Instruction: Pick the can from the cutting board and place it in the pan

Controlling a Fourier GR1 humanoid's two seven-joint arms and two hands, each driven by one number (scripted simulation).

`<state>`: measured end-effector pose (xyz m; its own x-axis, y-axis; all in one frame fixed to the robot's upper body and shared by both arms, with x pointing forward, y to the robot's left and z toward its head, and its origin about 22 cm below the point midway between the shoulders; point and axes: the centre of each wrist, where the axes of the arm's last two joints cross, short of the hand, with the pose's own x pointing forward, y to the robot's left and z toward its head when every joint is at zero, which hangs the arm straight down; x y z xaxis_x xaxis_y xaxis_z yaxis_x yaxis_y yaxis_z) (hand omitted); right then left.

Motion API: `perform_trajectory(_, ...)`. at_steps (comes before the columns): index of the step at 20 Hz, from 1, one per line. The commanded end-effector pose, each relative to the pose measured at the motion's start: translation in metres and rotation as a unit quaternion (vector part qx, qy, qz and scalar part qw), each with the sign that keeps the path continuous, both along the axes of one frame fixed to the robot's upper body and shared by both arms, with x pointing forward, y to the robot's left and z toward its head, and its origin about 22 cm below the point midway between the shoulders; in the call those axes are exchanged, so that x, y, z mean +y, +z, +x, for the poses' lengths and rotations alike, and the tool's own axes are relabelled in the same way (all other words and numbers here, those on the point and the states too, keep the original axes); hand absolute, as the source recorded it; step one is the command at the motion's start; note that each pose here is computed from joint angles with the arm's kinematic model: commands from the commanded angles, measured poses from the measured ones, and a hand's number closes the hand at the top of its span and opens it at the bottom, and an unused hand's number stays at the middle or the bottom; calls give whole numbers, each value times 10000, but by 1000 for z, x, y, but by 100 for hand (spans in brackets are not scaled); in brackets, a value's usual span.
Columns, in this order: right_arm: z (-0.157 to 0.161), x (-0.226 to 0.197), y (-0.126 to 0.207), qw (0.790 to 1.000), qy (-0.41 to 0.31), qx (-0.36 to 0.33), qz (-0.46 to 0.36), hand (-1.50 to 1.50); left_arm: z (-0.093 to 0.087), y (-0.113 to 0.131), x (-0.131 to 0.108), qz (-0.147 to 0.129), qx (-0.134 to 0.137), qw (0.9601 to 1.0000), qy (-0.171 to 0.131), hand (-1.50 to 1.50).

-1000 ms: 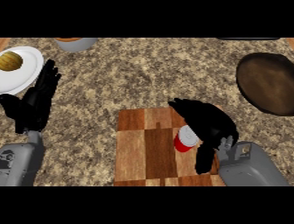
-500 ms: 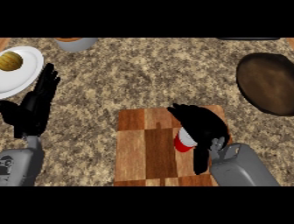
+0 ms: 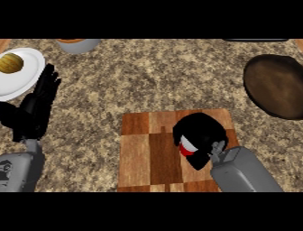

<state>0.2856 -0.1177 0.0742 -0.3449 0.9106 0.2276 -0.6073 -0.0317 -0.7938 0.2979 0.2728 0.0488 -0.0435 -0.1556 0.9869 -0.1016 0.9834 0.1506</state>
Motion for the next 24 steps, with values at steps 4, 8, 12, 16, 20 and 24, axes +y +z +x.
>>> perform_trajectory(4,-7,-14,-12,9998,173,-52,-44,150,0,11,-7,98,31,9999,-9,0)
perform_trajectory(8,-1,-7,-18,9973,-475,-498,257,150,6,8,12,20,-62,10000,-25,0)
perform_trajectory(12,3,24,-15,9744,-2174,-557,123,150,4,-1,-6,54,-15,10000,-25,0)
perform_trajectory(16,7,37,-3,9377,-2966,-1797,216,150,3,-3,6,53,73,9999,-100,0)
perform_trajectory(20,12,50,35,8999,-3095,-3031,500,150,3,-4,1,-23,82,9999,-59,0)
perform_trajectory(24,-3,43,71,8663,-3455,-3473,973,150,1,-9,15,24,27,9999,95,0)
